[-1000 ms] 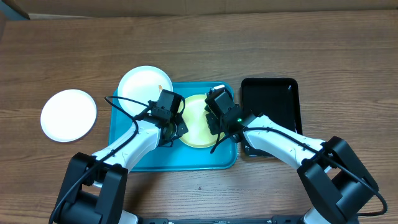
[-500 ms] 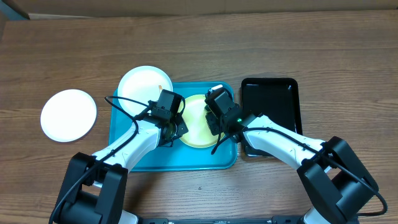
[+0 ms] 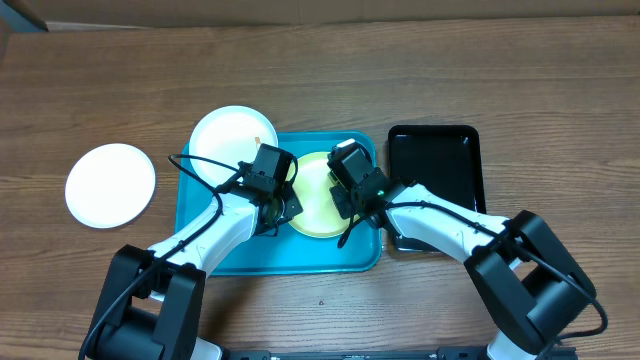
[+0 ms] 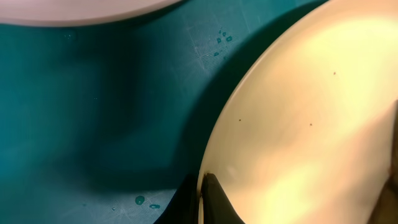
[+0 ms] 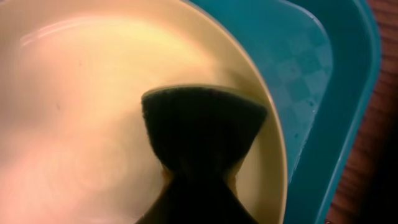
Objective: Clean dirty plates on tray and stack at the side
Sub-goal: 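Scrub the yellow plate with the sponge in the right gripper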
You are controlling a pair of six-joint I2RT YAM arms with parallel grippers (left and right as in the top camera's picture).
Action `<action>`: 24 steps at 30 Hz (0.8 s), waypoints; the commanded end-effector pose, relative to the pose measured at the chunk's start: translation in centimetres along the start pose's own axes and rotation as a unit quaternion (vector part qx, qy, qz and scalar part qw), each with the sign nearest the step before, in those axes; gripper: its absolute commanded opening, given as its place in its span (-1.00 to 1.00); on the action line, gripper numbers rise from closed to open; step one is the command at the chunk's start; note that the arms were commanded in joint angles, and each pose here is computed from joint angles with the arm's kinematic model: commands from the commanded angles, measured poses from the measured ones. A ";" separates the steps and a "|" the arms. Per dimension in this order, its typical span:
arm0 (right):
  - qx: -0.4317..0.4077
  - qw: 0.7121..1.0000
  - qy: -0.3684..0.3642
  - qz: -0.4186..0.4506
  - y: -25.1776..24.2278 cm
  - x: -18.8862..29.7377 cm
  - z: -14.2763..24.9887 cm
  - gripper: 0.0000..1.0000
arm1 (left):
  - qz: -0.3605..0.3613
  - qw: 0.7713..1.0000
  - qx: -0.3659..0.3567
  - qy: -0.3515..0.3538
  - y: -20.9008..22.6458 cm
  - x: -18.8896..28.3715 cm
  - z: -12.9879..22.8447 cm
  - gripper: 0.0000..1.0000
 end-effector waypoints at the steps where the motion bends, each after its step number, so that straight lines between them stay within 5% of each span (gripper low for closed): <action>1: 0.002 1.000 0.010 0.002 0.0 -0.8 0.4 -0.92 | -0.024 1.000 -0.012 0.014 1.0 -0.8 0.8 -0.92; 14: -0.106 0.986 0.089 -0.091 2.0 -0.3 2.6 -0.93 | -0.024 1.000 -0.011 0.013 1.0 -0.8 0.8 -0.92; 24: -0.136 0.974 0.045 -0.178 3.8 -0.1 0.4 -0.93 | -0.024 1.000 -0.012 0.013 1.0 -0.8 0.8 -0.92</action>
Point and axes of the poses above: each gripper's point midway between its finger pads, its own x axis back along the fingers, its own y axis along the line the jaws close on, z = x × y, the point moved 7 cm from there along x, back along the fingers, and after that the axes turned 7 degrees about x, right-handed, at the moved point
